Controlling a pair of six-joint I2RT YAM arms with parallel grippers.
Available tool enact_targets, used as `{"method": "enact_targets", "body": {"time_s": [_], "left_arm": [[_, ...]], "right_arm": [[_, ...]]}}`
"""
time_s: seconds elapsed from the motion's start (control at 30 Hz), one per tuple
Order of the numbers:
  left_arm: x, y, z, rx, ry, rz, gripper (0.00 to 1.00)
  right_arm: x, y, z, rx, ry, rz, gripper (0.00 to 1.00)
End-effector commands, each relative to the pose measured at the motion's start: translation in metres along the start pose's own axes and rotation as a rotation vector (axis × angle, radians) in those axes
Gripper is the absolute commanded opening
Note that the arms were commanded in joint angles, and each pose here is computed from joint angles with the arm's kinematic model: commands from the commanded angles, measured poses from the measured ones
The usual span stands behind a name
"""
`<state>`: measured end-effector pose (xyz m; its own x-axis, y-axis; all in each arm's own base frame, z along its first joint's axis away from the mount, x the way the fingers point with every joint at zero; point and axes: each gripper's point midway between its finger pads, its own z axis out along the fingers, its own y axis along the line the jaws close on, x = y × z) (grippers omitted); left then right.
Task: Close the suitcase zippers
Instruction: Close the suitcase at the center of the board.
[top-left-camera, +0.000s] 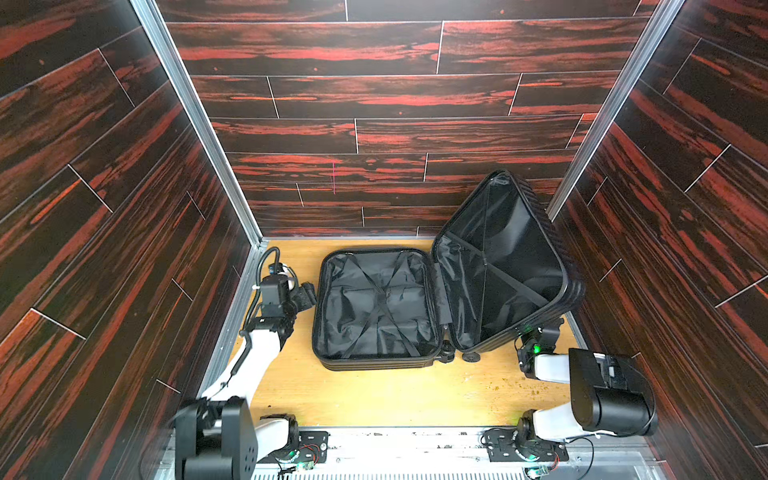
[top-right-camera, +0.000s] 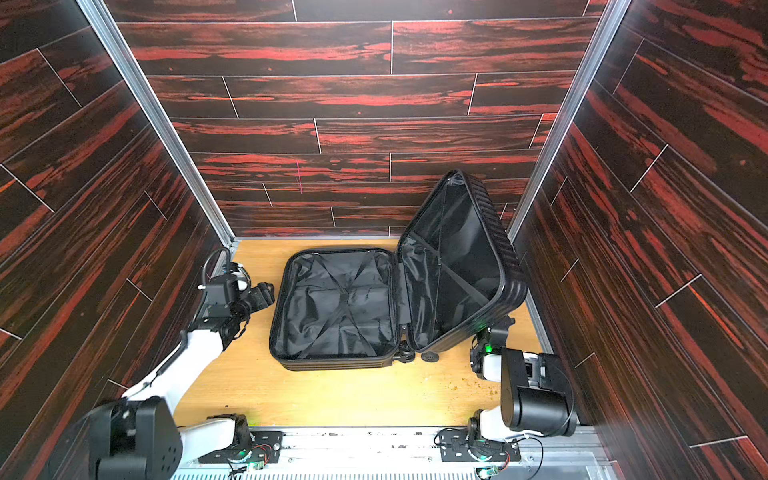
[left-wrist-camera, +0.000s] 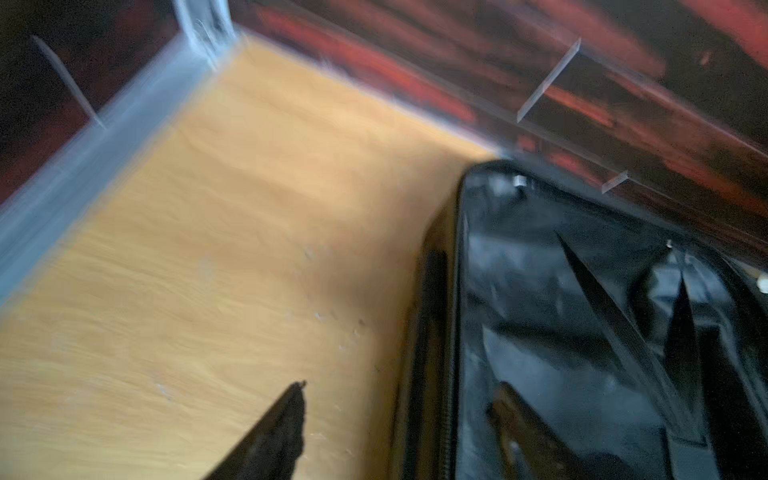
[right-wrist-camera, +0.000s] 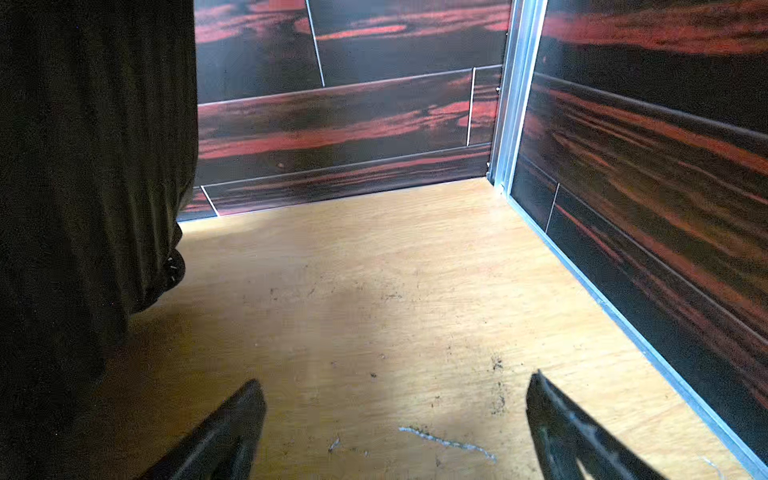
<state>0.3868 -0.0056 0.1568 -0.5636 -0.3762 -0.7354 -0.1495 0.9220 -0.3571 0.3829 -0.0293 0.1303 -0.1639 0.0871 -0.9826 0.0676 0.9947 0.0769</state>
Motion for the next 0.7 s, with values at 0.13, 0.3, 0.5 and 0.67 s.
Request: {"method": "enact_targets", "body": {"time_s": [0.13, 0.3, 0.5, 0.67], "left_arm": [[0.023, -0.012, 0.018, 0.074, 0.165, -0.025, 0.57], [0.029, -0.003, 0.031, 0.027, 0.199, -0.026, 0.42], [0.032, -0.005, 0.044, 0.047, 0.224, -0.03, 0.22], [0.039, -0.006, 0.053, 0.065, 0.255, -0.044, 0.23]], "right_arm": [[-0.005, -0.001, 0.0, 0.011, -0.006, 0.013, 0.99], [-0.008, -0.003, -0.001, 0.024, -0.004, 0.018, 0.99], [-0.014, -0.007, -0.005, 0.05, -0.017, 0.027, 0.99], [-0.016, -0.007, -0.004, 0.055, -0.008, 0.029, 0.99]]}}
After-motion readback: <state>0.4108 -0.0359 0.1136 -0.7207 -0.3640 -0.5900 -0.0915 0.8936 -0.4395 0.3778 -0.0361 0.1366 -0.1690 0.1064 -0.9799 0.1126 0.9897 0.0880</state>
